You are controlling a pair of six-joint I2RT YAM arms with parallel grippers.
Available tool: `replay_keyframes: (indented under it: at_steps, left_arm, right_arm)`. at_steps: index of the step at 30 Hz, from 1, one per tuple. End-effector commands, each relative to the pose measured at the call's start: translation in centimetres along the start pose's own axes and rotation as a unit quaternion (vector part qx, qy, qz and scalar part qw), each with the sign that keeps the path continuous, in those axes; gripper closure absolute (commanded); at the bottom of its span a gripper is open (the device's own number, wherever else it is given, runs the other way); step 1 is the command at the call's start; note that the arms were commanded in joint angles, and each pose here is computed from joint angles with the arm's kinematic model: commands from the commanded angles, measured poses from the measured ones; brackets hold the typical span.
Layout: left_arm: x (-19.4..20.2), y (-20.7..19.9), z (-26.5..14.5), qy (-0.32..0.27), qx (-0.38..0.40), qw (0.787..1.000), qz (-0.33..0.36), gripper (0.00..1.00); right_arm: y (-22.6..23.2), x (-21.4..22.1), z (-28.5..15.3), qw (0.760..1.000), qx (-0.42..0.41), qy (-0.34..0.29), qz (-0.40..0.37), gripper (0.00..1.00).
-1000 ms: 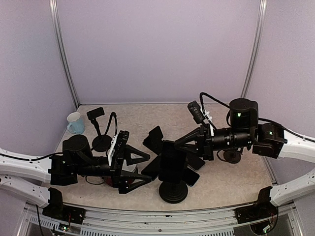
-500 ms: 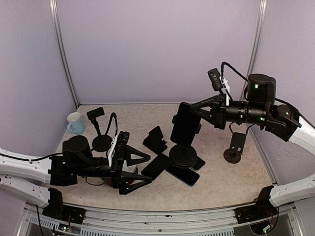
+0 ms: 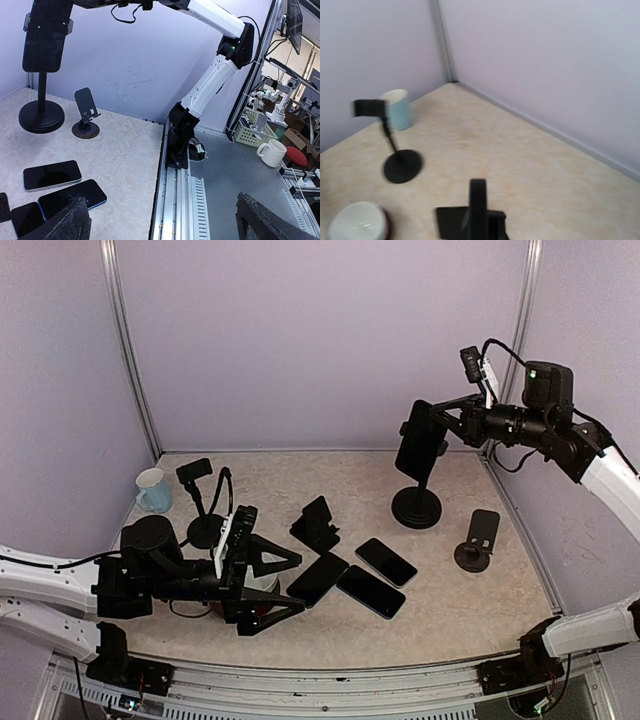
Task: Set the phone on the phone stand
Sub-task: Place the phone stand with the phone at the corner of the board.
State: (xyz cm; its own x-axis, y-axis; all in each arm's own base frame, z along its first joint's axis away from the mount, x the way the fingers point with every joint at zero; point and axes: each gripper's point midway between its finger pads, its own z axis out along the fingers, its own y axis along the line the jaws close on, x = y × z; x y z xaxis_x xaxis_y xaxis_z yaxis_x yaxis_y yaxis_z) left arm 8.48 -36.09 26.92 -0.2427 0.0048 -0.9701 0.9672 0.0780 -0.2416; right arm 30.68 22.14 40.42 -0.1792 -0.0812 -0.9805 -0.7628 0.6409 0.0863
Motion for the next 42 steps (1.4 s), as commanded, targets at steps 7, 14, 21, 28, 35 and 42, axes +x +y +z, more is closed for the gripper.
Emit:
replay_keyframes:
  at_steps: [7, 14, 21, 28, 35, 42]
  left_arm:
    - [-1.4, -0.8, -0.9, -0.012, 0.002, 1.000, 0.014, 0.01]
    - [-2.0, -1.0, -2.5, -0.020, -0.006, 1.000, 0.022, 0.01]
    - [-1.8, -1.2, -3.8, -0.019, -0.010, 1.000, 0.015, 0.01]
    - [-1.5, -0.6, -4.5, -0.013, -0.026, 1.000, 0.008, 0.01]
    - [-1.5, -0.3, -5.3, 0.000, -0.044, 0.999, -0.005, 0.01]
    - [-1.3, 0.4, -6.5, -0.003, -0.069, 0.998, -0.014, 0.01]
  right_arm:
    - [-11.0, -4.8, -2.6, 0.993, 0.046, -0.106, -0.013, 1.00]
    - [-17.9, -4.6, -0.2, 0.994, 0.071, -0.081, -0.010, 1.00]
    - [-23.5, -4.4, 1.6, 0.995, 0.073, -0.070, -0.012, 1.00]
    - [-28.1, -4.2, 2.8, 0.994, 0.087, -0.067, -0.007, 1.00]
    - [-32.6, -2.4, 3.7, 0.993, 0.099, -0.057, 0.009, 1.00]
    - [-35.2, 1.6, 4.4, 0.993, 0.105, -0.032, 0.033, 1.00]
